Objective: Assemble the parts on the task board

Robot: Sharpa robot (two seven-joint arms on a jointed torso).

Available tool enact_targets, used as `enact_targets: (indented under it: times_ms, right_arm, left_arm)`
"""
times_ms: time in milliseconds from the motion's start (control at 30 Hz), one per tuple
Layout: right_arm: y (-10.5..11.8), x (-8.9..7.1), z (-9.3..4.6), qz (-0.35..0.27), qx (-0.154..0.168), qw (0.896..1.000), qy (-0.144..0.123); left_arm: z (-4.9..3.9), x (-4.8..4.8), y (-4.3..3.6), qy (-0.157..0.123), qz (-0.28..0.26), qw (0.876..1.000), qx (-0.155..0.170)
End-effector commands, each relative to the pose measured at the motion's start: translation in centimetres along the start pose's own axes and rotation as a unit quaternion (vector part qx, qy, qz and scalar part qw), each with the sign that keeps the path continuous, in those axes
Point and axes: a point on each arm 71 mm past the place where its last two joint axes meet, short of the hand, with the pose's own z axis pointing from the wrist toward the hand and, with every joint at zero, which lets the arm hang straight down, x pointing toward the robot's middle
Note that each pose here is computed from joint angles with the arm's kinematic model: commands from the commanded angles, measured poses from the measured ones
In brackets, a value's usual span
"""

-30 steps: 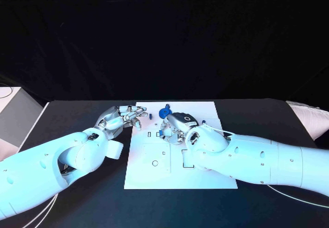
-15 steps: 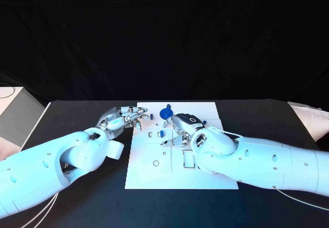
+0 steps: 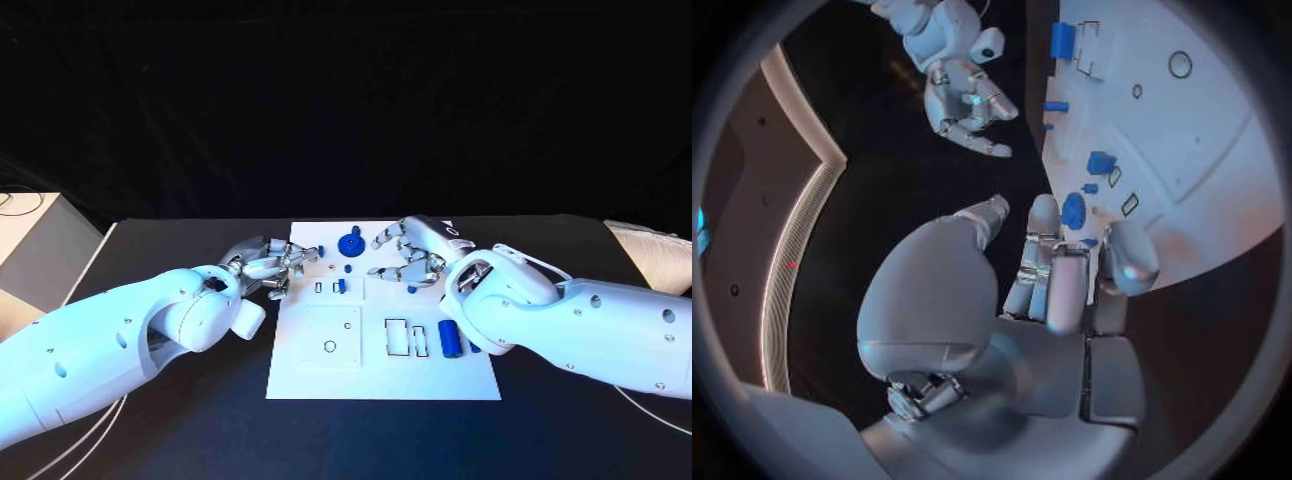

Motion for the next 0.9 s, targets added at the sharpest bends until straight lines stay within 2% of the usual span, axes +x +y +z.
enact_targets:
  times_ms: [33, 267, 433, 600, 733, 900]
  right_arm:
    - [-0.7, -1.5, 0.3, 0.086, -0.004, 0.996, -0.012]
    - [-3.1, -4.1, 0.9, 0.121, 0.032, 0.992, -0.031]
    - [-4.3, -4.9, 1.2, 0.127, 0.049, 0.990, -0.038]
    - [-5.8, -5.6, 1.8, 0.131, 0.072, 0.988, -0.046]
    - [-6.4, -5.8, 2.1, 0.131, 0.083, 0.987, -0.044]
    - [-6.8, -5.8, 2.4, 0.126, 0.095, 0.987, -0.040]
  left_arm:
    - [0.60, 0.13, 0.40, 0.020, 0.100, 0.991, -0.083]
    - [2.33, -0.08, -1.10, 0.037, 0.171, 0.976, -0.130]
    - [3.50, 0.01, -2.25, 0.050, 0.216, 0.964, -0.145]
    - [5.20, 0.53, -3.68, 0.084, 0.283, 0.940, -0.169]
    - [6.11, 0.96, -4.21, 0.104, 0.320, 0.924, -0.184]
    - [7.22, 1.43, -4.34, 0.134, 0.354, 0.902, -0.209]
